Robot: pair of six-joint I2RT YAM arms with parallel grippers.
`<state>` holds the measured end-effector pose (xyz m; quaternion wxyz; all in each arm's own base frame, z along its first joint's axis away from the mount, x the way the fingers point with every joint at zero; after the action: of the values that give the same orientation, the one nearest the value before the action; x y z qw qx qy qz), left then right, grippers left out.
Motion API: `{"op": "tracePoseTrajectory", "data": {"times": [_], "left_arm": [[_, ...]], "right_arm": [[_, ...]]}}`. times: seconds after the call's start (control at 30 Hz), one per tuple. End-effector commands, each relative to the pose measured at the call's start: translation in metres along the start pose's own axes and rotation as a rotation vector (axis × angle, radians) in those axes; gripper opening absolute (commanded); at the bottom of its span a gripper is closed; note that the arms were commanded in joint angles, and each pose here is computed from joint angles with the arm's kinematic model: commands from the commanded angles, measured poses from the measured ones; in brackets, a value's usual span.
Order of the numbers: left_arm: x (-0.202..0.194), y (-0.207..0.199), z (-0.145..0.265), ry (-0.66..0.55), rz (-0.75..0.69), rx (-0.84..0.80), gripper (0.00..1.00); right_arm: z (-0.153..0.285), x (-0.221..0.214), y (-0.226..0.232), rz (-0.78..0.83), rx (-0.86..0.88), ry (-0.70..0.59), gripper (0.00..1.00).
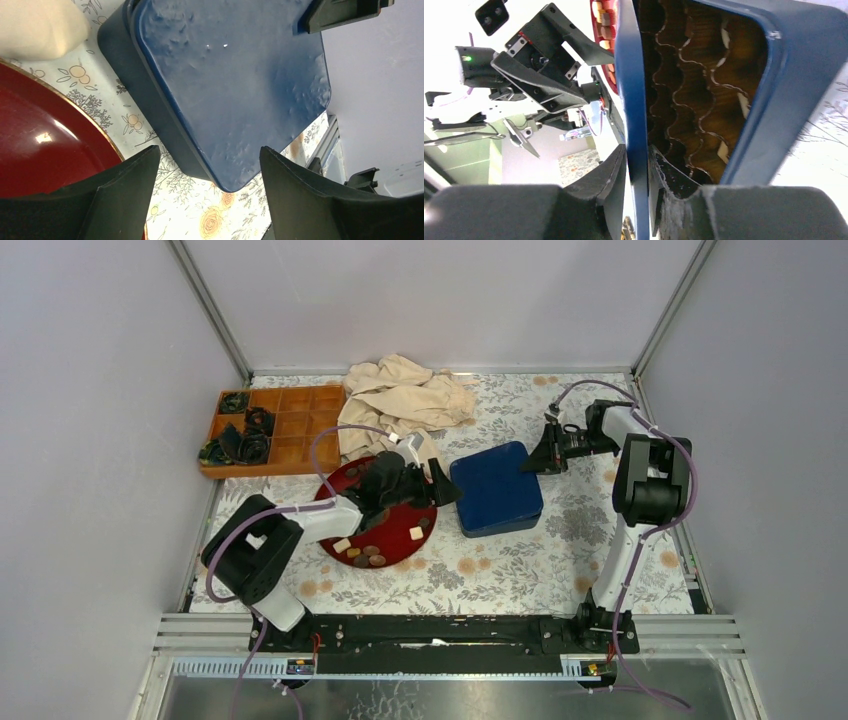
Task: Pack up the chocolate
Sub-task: Place the box lid in the packing box.
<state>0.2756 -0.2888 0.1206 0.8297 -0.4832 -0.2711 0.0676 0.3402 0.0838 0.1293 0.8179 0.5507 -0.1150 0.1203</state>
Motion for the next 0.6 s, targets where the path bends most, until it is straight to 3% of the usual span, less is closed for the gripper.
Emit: {"op": "tracePoseTrajectory", "data": {"times": [0.0,0.27,0.57], "left_arm": [[0.000,0.000,-0.013,0.000,-0.048,0.028,0.79],[-0.004,0.003,-0.031,0.023,-0.068,0.073,0.77],[-0.004,0.005,-0.040,0.044,-0.104,0.117,0.71]], "right_arm": [[0.004,0.003,-0.010,0.025,-0.052,0.008,0.29],[0.009,0.003,-0.014,0.071,-0.141,0.013,0.35],[0.030,0.009,-0.009,0.224,-0.365,-0.003,0.50]]}}
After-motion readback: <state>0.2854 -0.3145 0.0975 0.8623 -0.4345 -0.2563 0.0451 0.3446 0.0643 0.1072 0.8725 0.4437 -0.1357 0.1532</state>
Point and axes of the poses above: each gripper's point midway between its finger pads, its own z axis back along the fingers, its own y axis along the line the jaws close on, x = y × z, the point moved 4 cm from there along z, back along the fingers, and after that the axes turned 12 degrees about z, right-handed, at the moved point
